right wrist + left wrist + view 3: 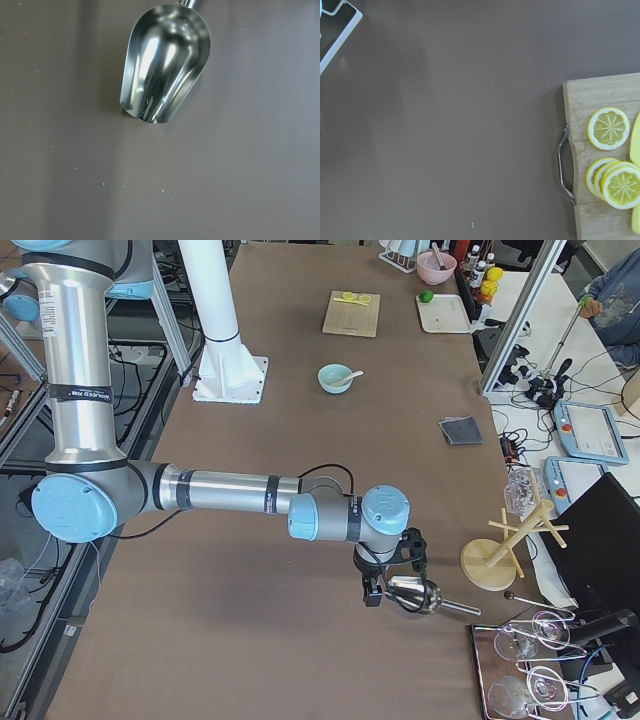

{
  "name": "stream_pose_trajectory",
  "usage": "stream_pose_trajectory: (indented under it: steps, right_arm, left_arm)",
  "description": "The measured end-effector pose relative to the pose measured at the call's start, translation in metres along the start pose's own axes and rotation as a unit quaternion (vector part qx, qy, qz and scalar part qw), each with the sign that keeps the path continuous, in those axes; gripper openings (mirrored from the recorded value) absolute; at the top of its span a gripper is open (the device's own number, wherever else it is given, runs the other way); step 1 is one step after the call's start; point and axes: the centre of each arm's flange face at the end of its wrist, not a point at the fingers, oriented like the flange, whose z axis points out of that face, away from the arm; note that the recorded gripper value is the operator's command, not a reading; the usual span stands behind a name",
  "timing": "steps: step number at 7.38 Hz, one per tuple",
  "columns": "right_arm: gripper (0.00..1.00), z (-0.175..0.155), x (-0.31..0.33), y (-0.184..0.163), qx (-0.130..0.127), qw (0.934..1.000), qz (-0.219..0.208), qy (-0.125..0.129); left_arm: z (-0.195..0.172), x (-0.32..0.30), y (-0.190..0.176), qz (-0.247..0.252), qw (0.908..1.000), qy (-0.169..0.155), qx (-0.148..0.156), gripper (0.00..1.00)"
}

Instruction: Place spoon in bowl

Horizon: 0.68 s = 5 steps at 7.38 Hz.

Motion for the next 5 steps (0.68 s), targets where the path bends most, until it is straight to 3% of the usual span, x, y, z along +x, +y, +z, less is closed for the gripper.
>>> stream_pose_trajectory:
  steps: [5]
  right_arm:
    - [1.00, -0.0003, -0.0003, 0.0000, 0.000, 1.0000, 0.000, 0.000]
  left_arm:
    - [-0.0025, 0.0017, 0.0010, 0.002, 1.0000, 0.000, 0.003, 0.98]
